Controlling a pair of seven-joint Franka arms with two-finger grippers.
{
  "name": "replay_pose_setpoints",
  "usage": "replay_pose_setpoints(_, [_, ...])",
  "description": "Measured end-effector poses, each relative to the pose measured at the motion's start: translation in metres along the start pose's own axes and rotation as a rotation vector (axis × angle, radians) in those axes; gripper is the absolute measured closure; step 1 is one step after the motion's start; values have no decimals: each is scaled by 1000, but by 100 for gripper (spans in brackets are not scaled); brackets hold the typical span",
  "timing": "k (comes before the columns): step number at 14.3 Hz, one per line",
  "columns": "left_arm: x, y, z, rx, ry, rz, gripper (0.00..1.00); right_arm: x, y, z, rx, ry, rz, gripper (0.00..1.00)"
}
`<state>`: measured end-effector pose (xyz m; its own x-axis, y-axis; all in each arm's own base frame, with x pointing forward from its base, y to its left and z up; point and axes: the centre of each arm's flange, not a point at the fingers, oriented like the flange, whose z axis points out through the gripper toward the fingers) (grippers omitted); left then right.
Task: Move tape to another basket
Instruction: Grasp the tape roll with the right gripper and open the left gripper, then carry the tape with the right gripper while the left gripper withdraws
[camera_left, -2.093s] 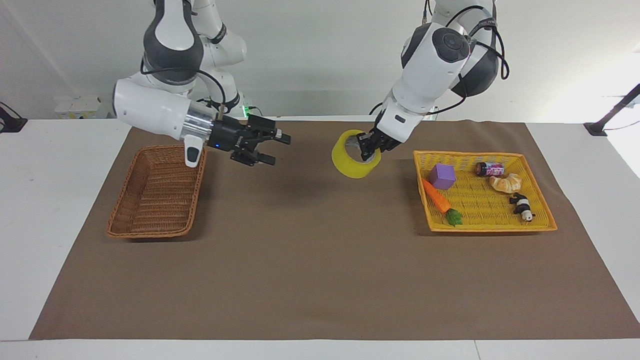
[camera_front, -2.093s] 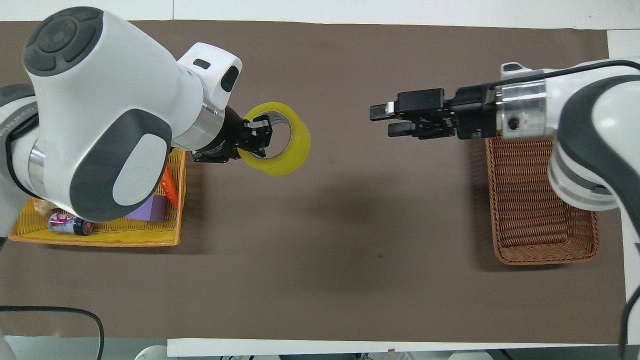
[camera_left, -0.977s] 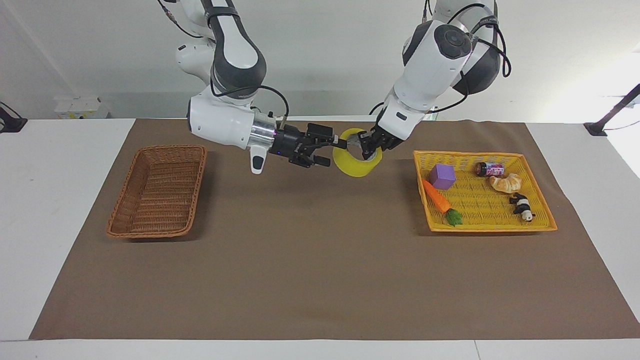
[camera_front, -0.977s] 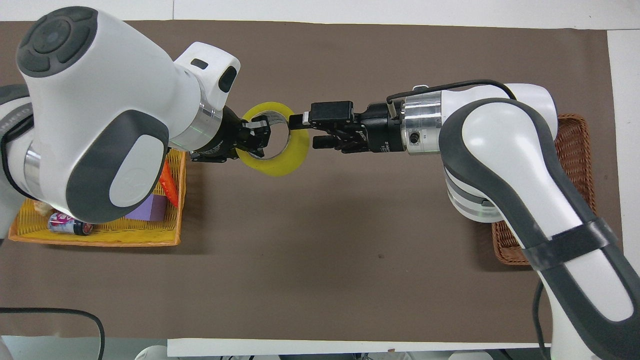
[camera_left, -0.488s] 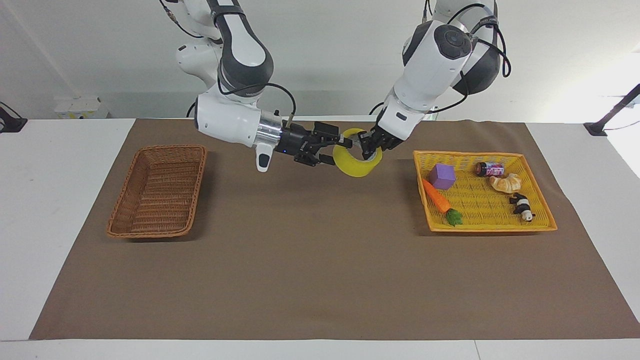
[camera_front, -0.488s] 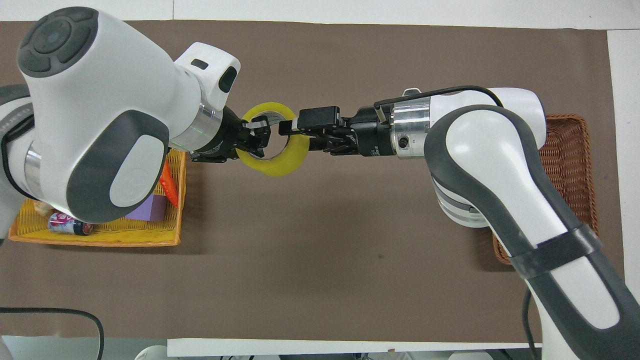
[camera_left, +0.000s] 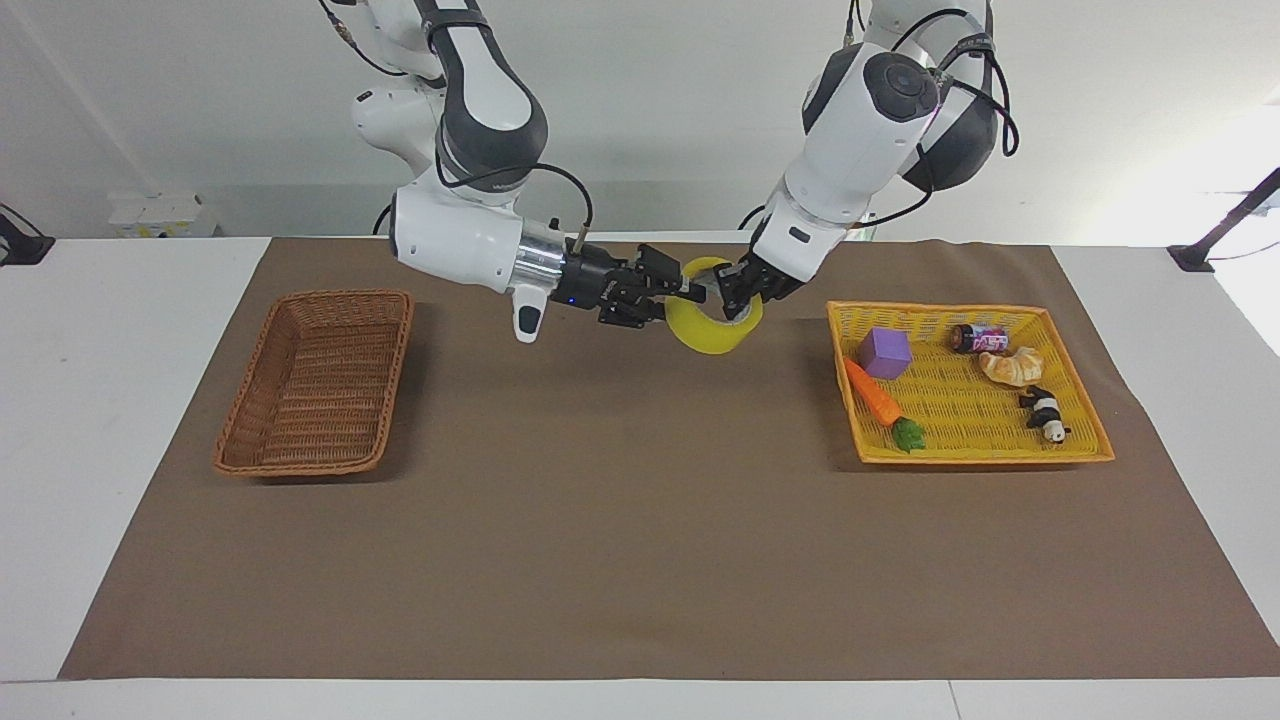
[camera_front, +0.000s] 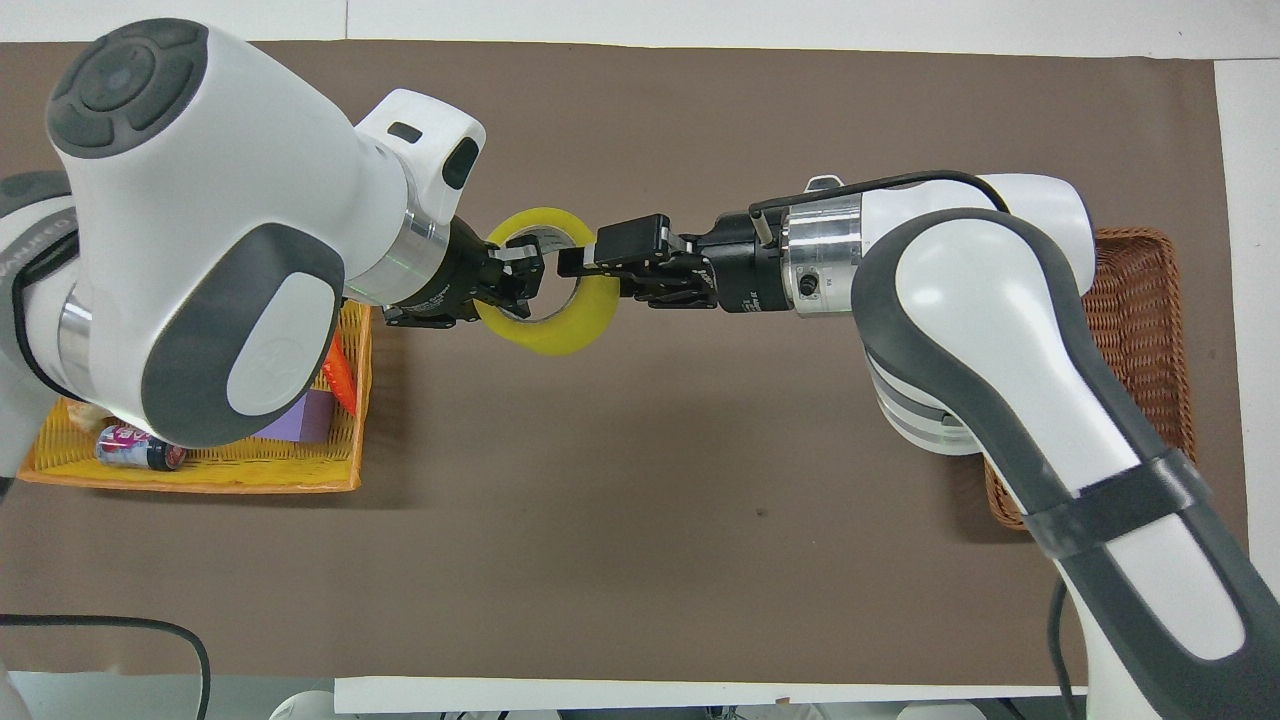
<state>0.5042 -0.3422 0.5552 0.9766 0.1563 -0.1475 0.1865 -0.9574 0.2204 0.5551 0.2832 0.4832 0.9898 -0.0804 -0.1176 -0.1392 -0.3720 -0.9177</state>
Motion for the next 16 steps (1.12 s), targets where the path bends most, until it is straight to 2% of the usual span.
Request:
replay_pose_setpoints(1, [0,0,0,0,0,0,78,0,0,0,0,0,0,47])
replay_pose_setpoints(2, [-1,1,0,1,2,3,71,0,1,0,0,0,1,47])
replay_pose_setpoints(4, [-2,-1,-12,17,39,15,49,1,4,0,-3,1,7,47])
replay_pose_setpoints(6, [-7,-12,-39,27,72,15,26,2,5,-1,-4,2,9,47])
replay_pose_setpoints(8, [-7,-41,-72,71,87,29,3,5,7,-6,-3,7,13,47])
replay_pose_setpoints(11, [4,-102,-106,157,70,69,0,25,27,-53,-19,-12,6,47])
replay_pose_setpoints(14, [20,-168,-140,233,91,85,0,48,78,-159,-83,-34,-30,47])
replay_pose_setpoints(16, [29,-217,-165,241,107,111,0,51,117,-235,-132,-26,-43,47])
